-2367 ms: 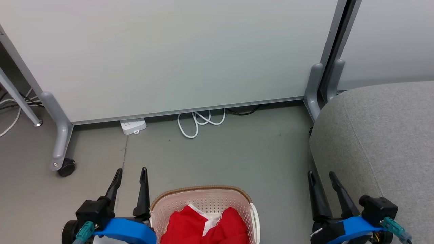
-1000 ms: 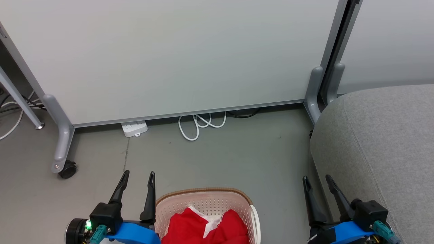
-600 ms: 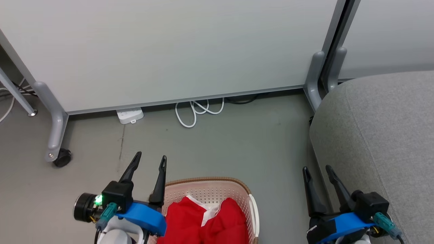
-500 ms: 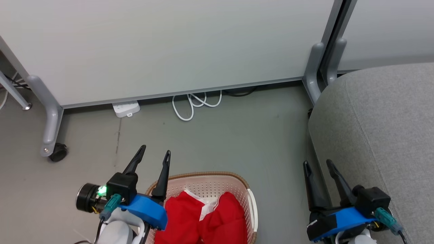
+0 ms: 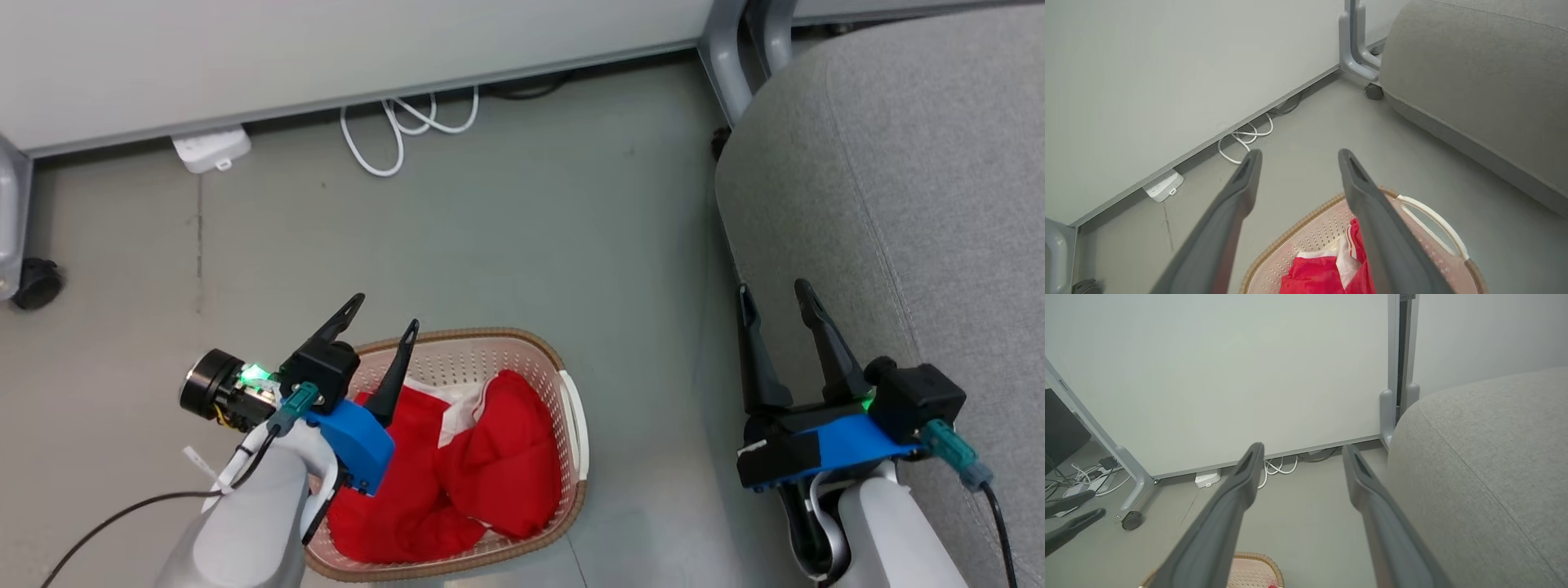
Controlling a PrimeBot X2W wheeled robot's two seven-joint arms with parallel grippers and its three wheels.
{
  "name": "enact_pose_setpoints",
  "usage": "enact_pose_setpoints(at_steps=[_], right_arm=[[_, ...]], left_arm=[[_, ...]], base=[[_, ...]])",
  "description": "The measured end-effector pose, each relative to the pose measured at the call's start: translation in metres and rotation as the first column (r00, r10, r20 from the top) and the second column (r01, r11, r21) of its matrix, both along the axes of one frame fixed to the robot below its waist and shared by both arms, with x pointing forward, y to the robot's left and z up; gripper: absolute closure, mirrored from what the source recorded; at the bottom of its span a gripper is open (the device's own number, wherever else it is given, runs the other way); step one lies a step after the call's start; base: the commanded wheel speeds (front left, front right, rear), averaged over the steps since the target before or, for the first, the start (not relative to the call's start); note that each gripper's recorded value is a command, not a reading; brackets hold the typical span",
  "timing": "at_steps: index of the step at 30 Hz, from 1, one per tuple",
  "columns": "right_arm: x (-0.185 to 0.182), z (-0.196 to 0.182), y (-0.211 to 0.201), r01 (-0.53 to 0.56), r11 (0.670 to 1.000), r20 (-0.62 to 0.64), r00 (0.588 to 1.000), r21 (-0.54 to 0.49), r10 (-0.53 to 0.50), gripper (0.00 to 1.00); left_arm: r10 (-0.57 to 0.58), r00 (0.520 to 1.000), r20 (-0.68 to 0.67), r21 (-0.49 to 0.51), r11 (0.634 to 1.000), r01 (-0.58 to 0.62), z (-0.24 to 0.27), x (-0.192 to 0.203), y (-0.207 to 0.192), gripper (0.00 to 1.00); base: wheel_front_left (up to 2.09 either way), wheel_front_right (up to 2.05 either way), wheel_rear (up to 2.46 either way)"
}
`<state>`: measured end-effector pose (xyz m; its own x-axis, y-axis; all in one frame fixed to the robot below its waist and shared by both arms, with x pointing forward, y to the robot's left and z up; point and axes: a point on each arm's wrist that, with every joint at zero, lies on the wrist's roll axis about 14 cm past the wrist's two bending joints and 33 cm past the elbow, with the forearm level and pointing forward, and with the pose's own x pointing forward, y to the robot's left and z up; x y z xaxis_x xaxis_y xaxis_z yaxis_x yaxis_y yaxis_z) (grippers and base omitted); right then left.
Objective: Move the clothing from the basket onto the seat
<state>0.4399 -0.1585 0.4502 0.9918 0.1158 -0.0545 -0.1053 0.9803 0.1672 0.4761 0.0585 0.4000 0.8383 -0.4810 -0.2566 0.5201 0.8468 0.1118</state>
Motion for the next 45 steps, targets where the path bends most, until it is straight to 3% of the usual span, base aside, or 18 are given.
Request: enact_pose_setpoints(at_steps=[7, 16, 33, 45], right_arm=[[0.022, -0.018, -0.008, 0.015, 1.000, -0.025, 1.000, -0.004, -0.015, 0.00], [0.047, -0.049, -0.017, 0.026, 0.999, -0.066, 0.997, -0.022, -0.027, 0.00], [0.075, -0.111, -0.023, 0.017, 0.998, -0.147, 0.989, -0.054, -0.025, 0.00], [0.082, -0.153, -0.026, 0.008, 0.997, -0.204, 0.979, -0.074, -0.023, 0.00]], left_arm=[[-0.131, 0.982, -0.138, 0.095, 0.985, 0.145, -0.065, 0.001, -0.020, 0.00], [-0.270, 0.910, -0.315, 0.192, 0.921, 0.340, -0.148, -0.009, -0.031, 0.00], [-0.346, 0.707, -0.616, 0.268, 0.752, 0.602, -0.272, -0.065, -0.009, 0.00], [-0.333, 0.589, -0.737, 0.317, 0.598, 0.736, -0.325, -0.085, 0.011, 0.00]], base=[[0.00, 0.00, 0.00], [0.00, 0.00, 0.00], [0.00, 0.00, 0.00], [0.00, 0.00, 0.00]])
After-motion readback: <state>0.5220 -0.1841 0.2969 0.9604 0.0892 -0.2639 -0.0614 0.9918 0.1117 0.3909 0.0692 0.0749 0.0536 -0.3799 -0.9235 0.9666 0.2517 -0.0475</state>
